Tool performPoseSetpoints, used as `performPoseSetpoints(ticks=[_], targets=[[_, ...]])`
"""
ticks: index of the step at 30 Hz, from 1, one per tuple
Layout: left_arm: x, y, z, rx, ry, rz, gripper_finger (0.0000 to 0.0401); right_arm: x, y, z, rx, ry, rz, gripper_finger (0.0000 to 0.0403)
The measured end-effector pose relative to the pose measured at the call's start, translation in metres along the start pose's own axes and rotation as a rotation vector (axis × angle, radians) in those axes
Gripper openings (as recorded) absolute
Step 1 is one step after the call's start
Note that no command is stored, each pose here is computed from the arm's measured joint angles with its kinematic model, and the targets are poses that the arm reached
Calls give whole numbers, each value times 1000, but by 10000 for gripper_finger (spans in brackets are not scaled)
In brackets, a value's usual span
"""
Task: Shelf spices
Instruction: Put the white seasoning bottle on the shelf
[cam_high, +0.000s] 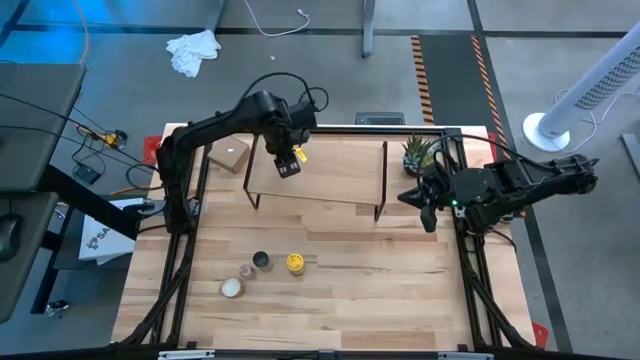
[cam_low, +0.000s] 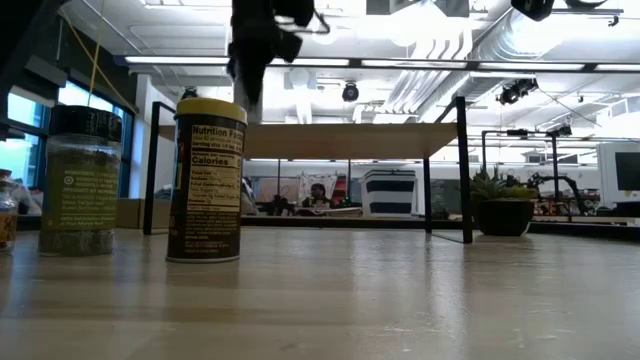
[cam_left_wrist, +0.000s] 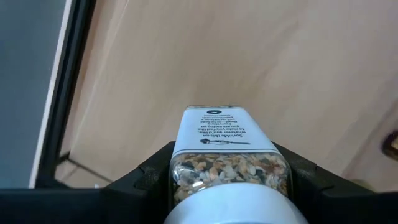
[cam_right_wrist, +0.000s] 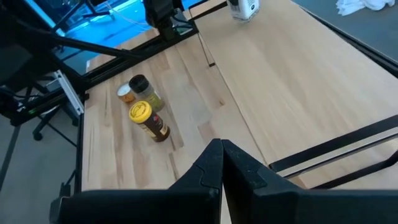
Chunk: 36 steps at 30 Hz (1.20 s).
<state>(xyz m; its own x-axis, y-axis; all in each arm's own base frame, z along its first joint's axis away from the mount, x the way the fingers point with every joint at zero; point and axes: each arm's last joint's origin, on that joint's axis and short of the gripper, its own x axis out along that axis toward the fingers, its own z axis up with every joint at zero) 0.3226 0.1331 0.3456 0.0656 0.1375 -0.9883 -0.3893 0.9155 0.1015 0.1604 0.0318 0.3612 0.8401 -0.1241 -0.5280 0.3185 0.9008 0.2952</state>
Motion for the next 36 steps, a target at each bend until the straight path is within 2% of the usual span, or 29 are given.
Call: performPoseSetpoints(ticks=[11, 13, 18, 23, 29, 36], targets=[[13, 15, -2, -204, 51, 16, 187, 0, 0, 0, 31, 0, -1, 0], [13, 16, -2, -260, 51, 5, 203, 0, 0, 0, 41, -1, -1, 0], [12, 18, -3, -330, 52, -8, 270, 0, 0, 0, 47, 0, -1, 0], [3, 19, -8, -430, 25, -2, 287, 0, 0, 0, 53, -4, -7, 0], [-11, 28, -17, -436, -31, 63, 290, 1, -2, 1, 54, -16, -29, 0], [-29, 39, -28, -417, -109, 89, 291, 3, -9, 5, 60, -17, -47, 0]])
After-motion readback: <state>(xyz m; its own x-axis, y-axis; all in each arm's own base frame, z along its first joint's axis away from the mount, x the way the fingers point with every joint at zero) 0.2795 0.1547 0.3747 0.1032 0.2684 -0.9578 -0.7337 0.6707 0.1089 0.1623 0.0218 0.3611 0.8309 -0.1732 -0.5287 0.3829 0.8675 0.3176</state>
